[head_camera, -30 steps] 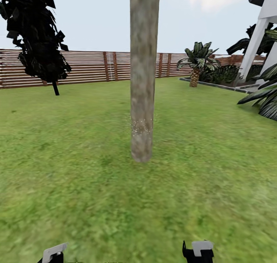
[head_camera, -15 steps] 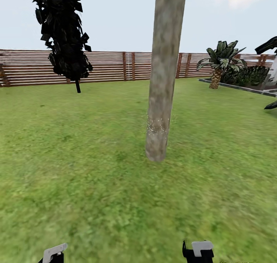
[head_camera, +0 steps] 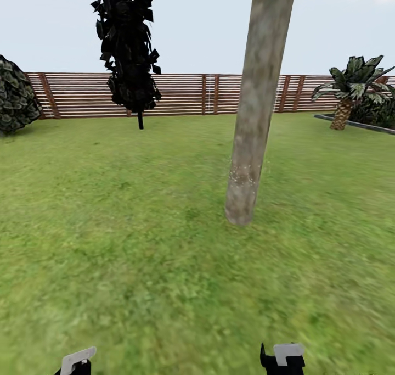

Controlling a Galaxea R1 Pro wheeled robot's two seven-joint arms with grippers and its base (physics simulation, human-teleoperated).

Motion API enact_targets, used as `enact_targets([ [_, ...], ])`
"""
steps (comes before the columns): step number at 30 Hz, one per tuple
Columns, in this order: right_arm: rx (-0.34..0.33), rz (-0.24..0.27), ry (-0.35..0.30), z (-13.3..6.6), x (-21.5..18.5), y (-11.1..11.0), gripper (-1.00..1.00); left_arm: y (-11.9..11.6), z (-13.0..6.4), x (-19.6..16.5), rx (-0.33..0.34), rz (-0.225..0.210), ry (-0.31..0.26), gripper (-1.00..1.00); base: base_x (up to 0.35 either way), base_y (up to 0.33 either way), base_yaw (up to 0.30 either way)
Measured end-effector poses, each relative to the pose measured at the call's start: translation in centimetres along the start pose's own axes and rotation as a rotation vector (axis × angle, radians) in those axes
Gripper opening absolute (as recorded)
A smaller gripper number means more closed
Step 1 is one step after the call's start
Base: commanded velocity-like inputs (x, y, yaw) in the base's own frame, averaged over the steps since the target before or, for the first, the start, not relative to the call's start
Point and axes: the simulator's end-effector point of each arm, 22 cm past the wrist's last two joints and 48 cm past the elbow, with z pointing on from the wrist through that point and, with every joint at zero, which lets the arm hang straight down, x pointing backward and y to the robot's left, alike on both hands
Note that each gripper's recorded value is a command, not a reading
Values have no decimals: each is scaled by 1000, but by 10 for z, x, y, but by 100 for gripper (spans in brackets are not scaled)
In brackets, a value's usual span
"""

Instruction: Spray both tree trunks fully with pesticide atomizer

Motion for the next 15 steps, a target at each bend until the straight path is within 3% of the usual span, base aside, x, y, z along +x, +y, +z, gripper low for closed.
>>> enact_targets([
  [4, 0, 0, 0, 0, 0, 0, 100, 0, 0, 0, 0, -1, 0, -100, -319, 0, 283],
  [15, 0, 0, 0, 0, 0, 0, 100, 0, 0, 0, 0, -1, -1, -100, -9, 0, 282],
])
